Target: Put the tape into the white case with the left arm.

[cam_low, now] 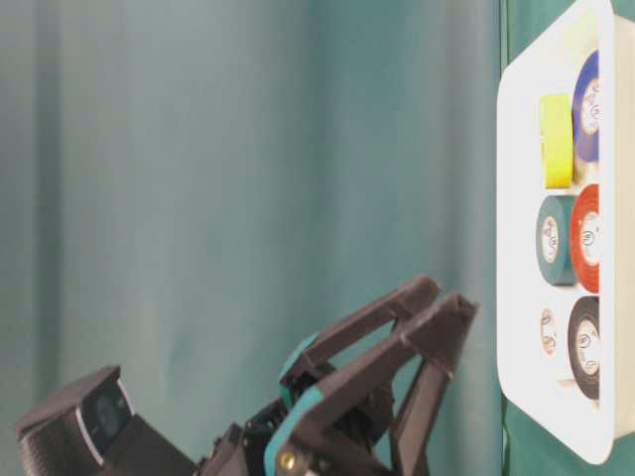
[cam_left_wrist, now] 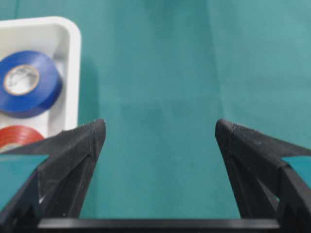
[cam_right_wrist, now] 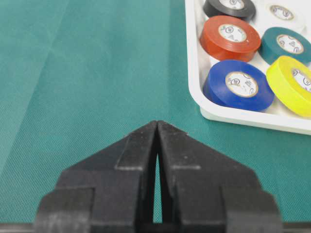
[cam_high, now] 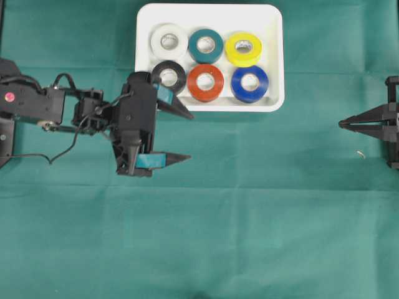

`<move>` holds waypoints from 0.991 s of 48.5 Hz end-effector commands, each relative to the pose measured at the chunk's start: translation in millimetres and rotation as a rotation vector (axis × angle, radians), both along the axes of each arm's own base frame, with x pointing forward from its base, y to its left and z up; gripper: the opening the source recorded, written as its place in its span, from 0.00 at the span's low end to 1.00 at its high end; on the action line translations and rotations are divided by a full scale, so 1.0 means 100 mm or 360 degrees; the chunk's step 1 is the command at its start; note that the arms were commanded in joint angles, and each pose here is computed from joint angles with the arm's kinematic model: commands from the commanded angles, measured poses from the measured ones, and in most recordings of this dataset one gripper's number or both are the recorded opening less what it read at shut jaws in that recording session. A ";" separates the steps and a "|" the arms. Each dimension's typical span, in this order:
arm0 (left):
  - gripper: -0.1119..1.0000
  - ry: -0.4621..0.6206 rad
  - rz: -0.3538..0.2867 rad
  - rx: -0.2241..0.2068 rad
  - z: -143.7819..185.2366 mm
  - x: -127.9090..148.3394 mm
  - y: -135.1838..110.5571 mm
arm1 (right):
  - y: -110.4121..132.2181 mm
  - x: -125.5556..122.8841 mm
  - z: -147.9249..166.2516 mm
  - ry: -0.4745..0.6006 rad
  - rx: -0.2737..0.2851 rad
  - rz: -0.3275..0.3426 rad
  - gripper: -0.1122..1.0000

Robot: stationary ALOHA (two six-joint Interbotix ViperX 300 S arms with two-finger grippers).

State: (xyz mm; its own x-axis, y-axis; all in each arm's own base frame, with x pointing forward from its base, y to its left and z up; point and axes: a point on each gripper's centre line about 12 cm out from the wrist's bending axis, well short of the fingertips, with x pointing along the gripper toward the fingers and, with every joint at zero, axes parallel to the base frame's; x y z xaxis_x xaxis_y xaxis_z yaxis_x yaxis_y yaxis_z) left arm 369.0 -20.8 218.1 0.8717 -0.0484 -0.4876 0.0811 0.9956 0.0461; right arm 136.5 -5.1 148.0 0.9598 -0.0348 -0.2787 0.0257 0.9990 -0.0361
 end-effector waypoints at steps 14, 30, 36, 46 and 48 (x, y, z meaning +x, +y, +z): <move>0.97 -0.0078 -0.0095 -0.0006 0.04 -0.16 -0.21 | 0.00 0.02 0.04 -0.0024 -0.0001 -0.0004 0.02; 0.97 -0.0134 -0.0128 -0.0012 -0.07 -0.44 -0.25 | 0.00 0.02 0.04 -0.0024 -0.0001 -0.0004 0.02; 0.97 -0.0124 -0.0130 -0.0011 -0.12 -0.54 -0.24 | 0.00 0.02 0.04 -0.0027 -0.0001 -0.0001 0.02; 0.97 -0.0144 -0.0131 -0.0011 -0.10 -0.65 -0.22 | 0.00 0.02 0.04 -0.0024 -0.0001 -0.0004 0.02; 0.97 -0.0149 -0.0131 -0.0011 -0.10 -0.67 -0.22 | 0.00 0.02 0.04 -0.0024 -0.0001 -0.0004 0.02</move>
State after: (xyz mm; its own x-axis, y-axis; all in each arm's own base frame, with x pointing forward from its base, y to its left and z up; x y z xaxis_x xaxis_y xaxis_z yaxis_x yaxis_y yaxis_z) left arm 303.2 -42.0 197.9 0.8892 -0.1200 -0.4414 0.1583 0.9861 0.0507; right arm 136.3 -5.3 147.8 0.9601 -0.0362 -0.2772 0.0272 0.9990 -0.0361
